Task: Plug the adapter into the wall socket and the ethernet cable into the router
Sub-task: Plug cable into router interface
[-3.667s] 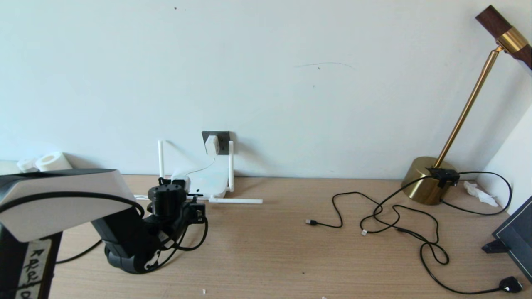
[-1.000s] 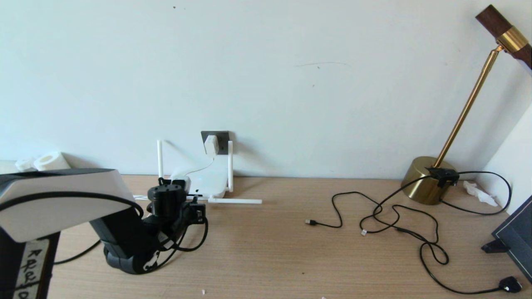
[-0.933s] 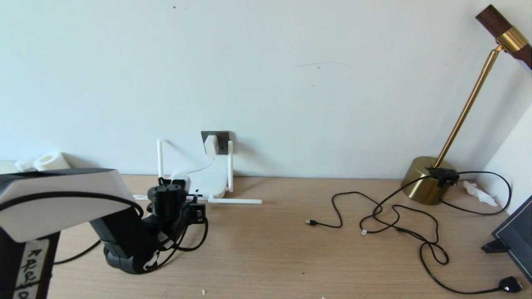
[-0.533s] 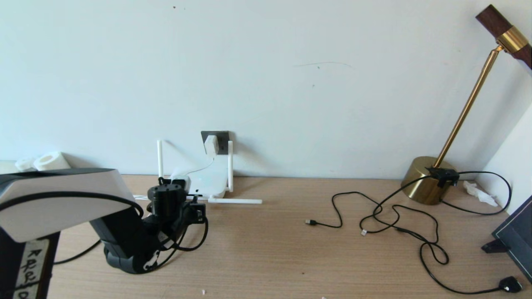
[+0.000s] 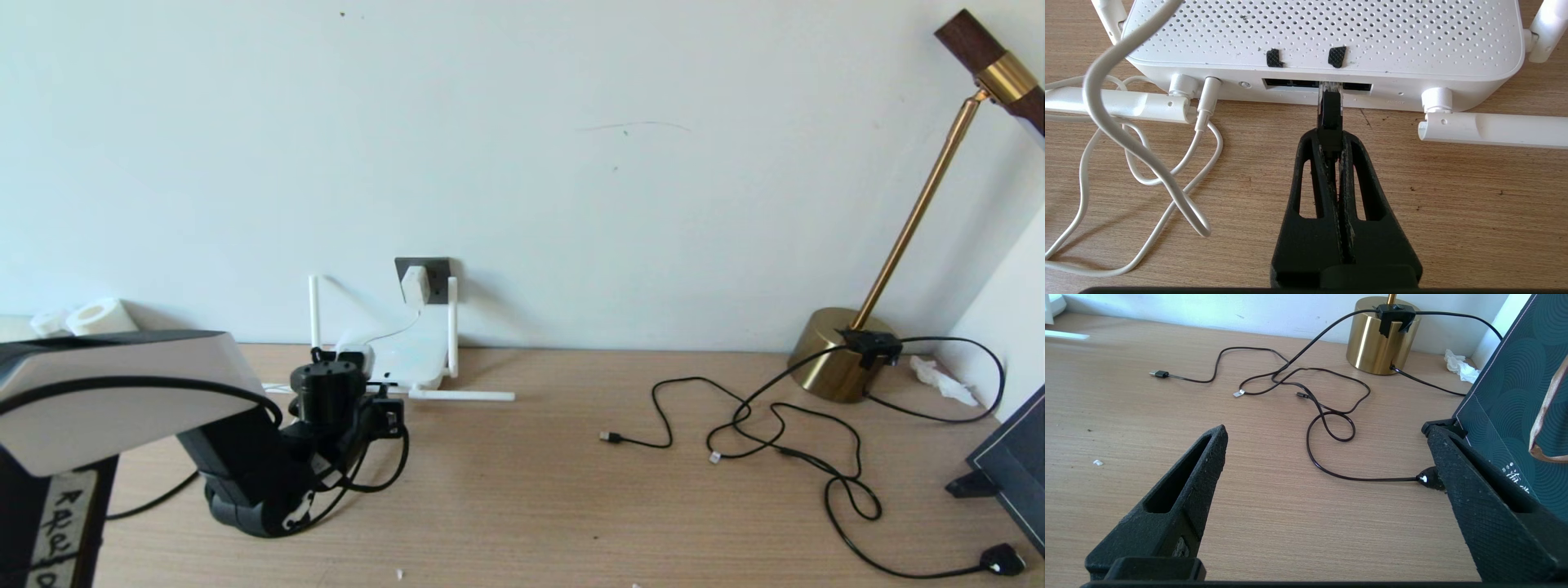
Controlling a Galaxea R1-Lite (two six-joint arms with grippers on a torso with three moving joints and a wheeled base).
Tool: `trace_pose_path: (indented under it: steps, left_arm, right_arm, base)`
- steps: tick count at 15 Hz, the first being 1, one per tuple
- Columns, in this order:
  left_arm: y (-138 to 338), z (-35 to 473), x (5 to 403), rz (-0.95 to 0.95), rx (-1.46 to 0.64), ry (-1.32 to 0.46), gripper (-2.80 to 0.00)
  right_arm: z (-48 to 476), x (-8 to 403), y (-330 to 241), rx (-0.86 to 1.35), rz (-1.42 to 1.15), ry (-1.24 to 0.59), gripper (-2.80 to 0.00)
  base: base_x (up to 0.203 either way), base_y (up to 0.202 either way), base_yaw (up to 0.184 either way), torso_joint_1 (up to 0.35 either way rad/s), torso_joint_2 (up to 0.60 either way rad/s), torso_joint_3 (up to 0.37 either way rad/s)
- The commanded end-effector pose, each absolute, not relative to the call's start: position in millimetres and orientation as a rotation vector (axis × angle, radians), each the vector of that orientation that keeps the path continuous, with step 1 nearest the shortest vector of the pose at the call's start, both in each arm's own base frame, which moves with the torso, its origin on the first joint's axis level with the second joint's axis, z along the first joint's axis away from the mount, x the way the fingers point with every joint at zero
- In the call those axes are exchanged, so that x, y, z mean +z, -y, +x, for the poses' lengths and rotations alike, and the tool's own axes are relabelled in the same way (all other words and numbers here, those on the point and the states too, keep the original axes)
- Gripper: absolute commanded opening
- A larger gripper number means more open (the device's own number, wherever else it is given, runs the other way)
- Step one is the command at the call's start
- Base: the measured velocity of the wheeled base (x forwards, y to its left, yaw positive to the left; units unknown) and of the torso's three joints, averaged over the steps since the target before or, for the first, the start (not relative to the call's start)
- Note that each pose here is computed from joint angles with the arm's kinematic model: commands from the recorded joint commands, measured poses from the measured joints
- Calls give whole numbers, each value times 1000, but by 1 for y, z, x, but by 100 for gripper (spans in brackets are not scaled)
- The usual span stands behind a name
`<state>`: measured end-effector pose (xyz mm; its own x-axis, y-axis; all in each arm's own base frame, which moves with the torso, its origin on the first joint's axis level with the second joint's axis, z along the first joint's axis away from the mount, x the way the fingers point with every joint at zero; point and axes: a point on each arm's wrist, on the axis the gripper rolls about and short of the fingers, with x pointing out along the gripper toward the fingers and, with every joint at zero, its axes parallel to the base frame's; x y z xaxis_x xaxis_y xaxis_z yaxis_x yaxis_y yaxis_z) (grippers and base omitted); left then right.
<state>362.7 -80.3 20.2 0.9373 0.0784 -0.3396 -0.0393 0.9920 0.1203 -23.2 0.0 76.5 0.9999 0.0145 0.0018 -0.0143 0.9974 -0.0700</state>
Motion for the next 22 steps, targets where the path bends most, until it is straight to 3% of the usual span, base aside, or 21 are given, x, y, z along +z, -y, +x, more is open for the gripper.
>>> trace_pose_path:
  steps: [1,22]
  left_arm:
    - [80,364,19,112,65,-347,-280]
    - [79,373,16,108,72,-338,-280]
  right_arm:
    - [-23,76,0,15,-69,-1,0]
    - [-23,76,0,15,-71,1,0]
  base:
    - [0,0,0,0,0,0]
    - [0,0,0,0,0,0]
